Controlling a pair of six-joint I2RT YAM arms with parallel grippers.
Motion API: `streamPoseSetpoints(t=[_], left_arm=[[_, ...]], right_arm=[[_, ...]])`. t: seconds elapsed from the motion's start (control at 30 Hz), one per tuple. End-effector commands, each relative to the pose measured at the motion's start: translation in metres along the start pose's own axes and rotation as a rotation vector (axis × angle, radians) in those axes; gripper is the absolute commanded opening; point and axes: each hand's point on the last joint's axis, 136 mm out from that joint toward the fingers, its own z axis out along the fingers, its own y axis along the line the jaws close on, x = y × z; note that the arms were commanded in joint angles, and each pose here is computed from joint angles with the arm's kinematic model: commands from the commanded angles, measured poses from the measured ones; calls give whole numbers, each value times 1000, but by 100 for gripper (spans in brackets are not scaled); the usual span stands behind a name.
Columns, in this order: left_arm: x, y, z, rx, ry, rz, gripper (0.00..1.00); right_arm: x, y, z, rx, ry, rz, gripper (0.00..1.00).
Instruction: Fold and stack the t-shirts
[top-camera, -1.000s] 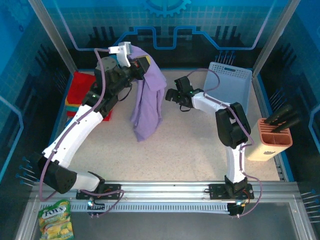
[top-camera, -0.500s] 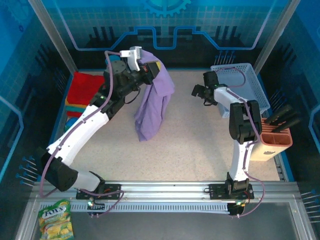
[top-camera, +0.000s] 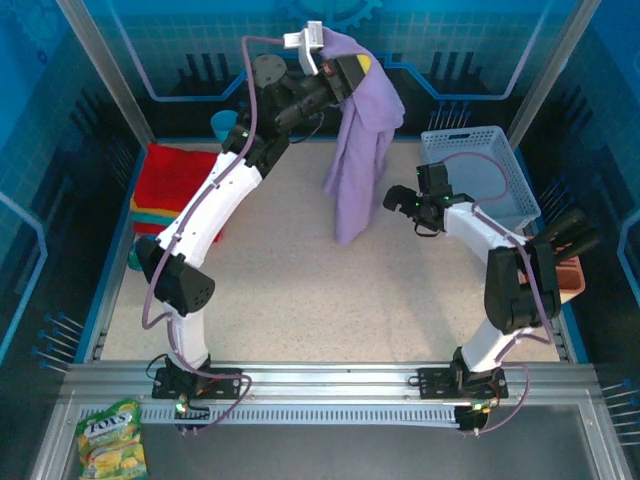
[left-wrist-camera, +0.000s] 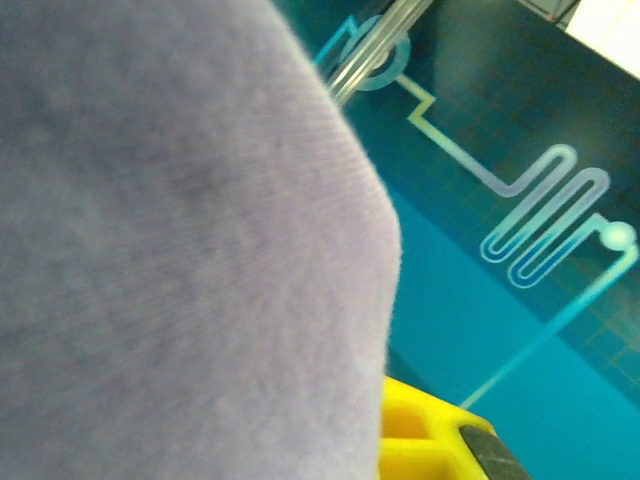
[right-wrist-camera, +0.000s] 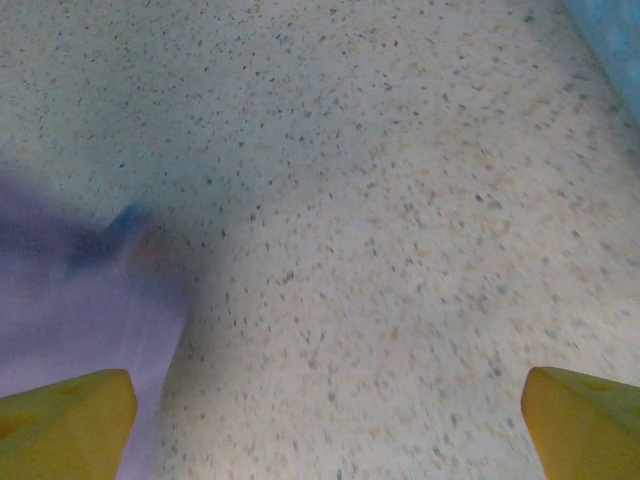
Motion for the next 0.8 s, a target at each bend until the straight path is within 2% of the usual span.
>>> streamPoseSetpoints(t=[0.0,0.07,0.13,0.27,0.37,0.4,0.5,0.57,0.63,0.77], left_arm=[[-17,-17,-6,118,-56,-35,8],[-14,-4,-19,112,-88,-38,15],[-4,14,-41,56,-109,-42,17],[47,86,-109,-193,-115,-114,17],[96,130,-169,-335,-118,-192,19],[115,144,-189,-394,-102,-220,28],[169,187,-250,-641,-11,-292,69],[192,206,-289,-797,30,-304,85],[202,212,-317,-875,50,-291,93],[218,215,-358,-982,92,-308,93]], right_arm=[[11,-14,-21,40,13,13,100],[16,-22,-28,75,32,-1,100],[25,-34,-35,125,53,-5,100],[46,-42,-45,105,70,-6,99],[56,-42,-56,68,57,2,94],[56,-40,-61,57,42,-5,92],[66,-39,-67,44,46,-48,91],[69,-37,-67,47,67,-84,91],[74,-33,-62,33,92,-108,92],[86,-25,-52,-15,149,-131,92]])
